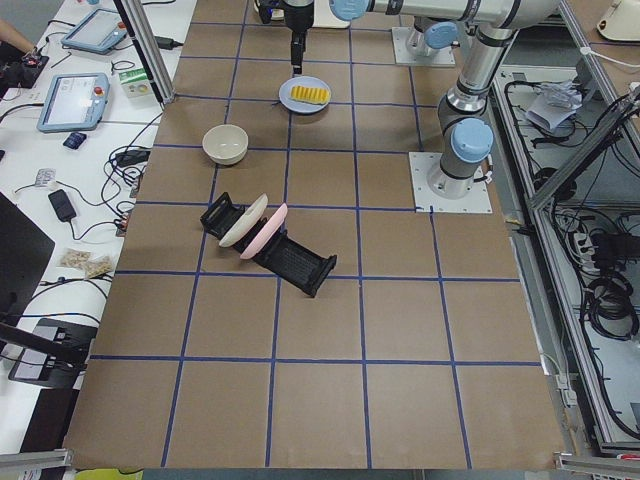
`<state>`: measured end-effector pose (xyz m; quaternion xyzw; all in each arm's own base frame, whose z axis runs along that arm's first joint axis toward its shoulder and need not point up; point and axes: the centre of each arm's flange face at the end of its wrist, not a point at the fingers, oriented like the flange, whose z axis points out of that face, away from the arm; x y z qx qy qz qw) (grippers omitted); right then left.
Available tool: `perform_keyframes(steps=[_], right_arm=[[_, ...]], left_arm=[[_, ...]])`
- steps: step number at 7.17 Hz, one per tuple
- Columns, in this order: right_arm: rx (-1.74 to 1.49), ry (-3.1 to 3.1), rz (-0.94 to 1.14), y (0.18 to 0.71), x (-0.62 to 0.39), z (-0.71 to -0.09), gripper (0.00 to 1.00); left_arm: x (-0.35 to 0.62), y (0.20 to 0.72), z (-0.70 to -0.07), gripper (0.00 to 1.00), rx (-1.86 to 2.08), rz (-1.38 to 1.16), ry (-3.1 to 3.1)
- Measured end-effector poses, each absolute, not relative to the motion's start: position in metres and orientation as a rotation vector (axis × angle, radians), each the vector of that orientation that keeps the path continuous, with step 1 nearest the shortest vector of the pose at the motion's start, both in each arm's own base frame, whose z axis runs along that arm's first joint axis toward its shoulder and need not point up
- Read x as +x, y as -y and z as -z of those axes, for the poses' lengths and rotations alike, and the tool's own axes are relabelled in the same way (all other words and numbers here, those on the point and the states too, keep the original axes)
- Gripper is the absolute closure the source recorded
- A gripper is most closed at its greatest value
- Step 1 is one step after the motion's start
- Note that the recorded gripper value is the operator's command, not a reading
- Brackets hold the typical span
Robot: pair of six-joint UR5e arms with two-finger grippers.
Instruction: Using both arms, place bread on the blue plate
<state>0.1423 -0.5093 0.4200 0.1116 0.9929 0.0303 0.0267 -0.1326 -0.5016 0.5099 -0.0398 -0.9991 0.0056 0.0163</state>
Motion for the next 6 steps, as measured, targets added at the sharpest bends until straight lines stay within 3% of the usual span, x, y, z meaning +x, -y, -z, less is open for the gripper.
perform_keyframes(steps=[6], right_arm=[[0.189, -3.136, -0.057, 0.459, 0.125, -0.487, 0.00]], left_arm=[[-0.130, 0.505, -0.512, 0.00, -0.120, -0.037, 3.144]])
